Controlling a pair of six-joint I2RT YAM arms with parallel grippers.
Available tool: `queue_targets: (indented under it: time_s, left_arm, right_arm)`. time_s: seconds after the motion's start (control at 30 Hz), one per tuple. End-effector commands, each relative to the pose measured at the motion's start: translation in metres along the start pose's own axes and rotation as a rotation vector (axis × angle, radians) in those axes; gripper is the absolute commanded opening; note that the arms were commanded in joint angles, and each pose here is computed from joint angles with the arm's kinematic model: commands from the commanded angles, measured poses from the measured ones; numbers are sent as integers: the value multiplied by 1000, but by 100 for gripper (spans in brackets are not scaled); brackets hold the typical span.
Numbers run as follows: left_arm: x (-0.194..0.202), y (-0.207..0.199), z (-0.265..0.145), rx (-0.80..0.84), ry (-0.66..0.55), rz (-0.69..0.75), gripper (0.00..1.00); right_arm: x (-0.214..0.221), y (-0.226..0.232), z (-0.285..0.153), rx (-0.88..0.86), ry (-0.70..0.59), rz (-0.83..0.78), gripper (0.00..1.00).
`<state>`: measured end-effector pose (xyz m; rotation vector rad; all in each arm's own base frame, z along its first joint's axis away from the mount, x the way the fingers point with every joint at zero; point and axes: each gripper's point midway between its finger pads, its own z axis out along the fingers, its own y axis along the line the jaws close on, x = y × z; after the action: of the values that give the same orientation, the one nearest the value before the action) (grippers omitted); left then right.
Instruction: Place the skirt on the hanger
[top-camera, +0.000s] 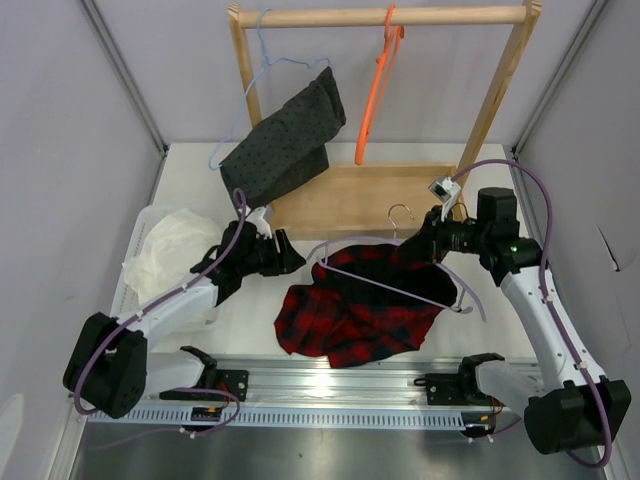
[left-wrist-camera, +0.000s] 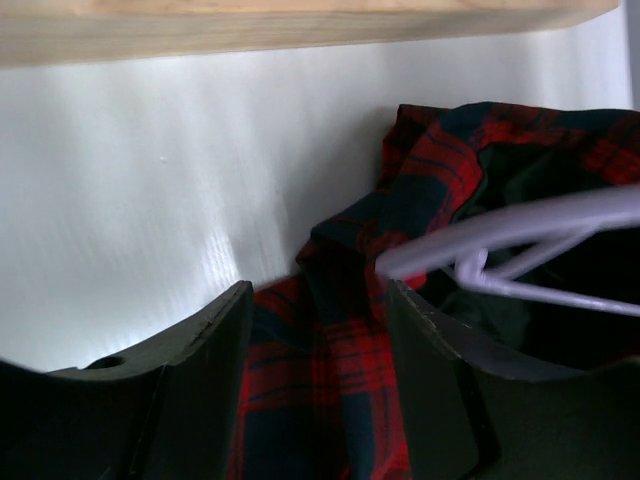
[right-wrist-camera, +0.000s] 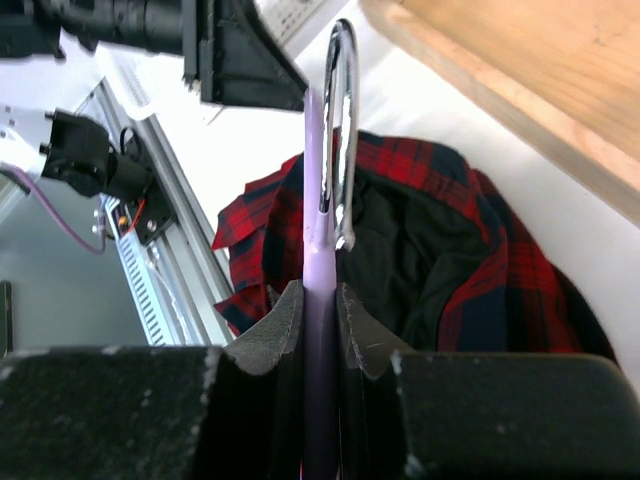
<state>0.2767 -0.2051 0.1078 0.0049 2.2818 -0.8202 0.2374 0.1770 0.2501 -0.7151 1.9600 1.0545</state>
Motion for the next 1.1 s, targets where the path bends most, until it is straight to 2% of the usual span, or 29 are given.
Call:
queue_targets:
  time_s: [0.0,0.03,0.3,0.63,0.97,1.07]
  left_arm:
    - [-18,-22,-9,108,-103,-89,61]
    - [-8,-17,-8,103,-94,-111,61]
    - [-10,-24,-18,162,-144,-123,60]
    - [-18,-59,-30,225,-182,45,57]
    - [22,-96,-8,241,-95,108,53]
    - [25,-91,1,200,-99,98,53]
  right_arm:
    - [-21,1,-8,20,-78,-36,0]
    - [-22,2,-7,13,-79,-40,0]
    - [-23,1,-7,12,-86,-34,0]
    - [-22,-5,-5,32,-86,-24,0]
    - [-28,-11,-4,58,-99,-20,0]
    - [-26,-12,-3,59,-95,-17,0]
